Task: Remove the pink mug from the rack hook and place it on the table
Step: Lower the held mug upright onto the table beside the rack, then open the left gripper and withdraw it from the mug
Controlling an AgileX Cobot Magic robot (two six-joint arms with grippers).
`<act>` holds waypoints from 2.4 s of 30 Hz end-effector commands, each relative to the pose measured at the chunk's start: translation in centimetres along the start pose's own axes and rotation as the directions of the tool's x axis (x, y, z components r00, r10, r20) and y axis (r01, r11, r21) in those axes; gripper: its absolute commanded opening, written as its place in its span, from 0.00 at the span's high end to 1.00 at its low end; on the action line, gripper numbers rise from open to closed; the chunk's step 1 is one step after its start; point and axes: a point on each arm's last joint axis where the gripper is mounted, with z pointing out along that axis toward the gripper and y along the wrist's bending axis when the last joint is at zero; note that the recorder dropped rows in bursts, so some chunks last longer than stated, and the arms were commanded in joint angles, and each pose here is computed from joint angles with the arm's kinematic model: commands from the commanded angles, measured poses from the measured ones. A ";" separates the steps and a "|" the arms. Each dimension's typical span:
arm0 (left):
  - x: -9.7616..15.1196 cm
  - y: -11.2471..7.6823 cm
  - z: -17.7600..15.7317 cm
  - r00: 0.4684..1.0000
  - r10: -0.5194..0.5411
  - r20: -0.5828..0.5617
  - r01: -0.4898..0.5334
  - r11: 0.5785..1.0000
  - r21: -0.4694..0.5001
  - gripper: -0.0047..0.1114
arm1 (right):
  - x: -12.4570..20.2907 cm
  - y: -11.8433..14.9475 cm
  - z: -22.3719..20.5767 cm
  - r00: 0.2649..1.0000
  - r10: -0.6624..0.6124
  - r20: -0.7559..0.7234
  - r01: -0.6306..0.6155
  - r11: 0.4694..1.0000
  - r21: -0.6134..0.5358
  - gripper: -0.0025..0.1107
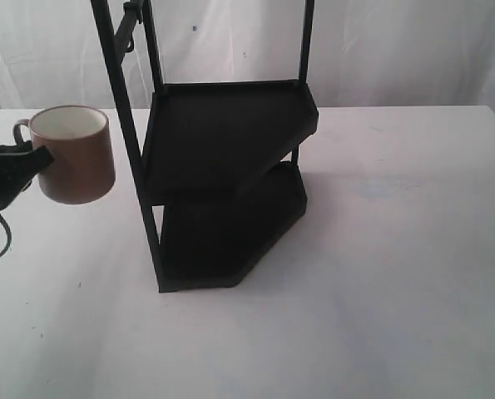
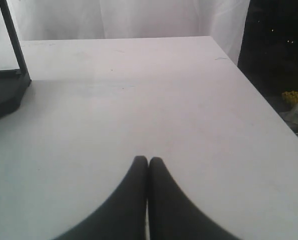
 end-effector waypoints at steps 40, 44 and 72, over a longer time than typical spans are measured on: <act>7.6 3.1 4.2 0.964 0.151 -0.219 -0.139 0.988 0.069 0.67 | 0.0 0.0 0.0 1.000 -0.007 0.007 0.007 1.000 0.006 0.98; 7.6 3.1 4.2 0.964 0.148 -0.219 -0.136 0.988 0.068 0.49 | 0.0 0.0 0.0 1.000 -0.007 0.007 0.007 1.000 0.006 0.98; -2.4 -2.3 -14.0 0.889 0.378 0.259 -0.385 0.923 -0.025 0.96 | 0.0 0.0 0.0 1.000 -0.007 0.007 0.007 1.000 0.006 0.98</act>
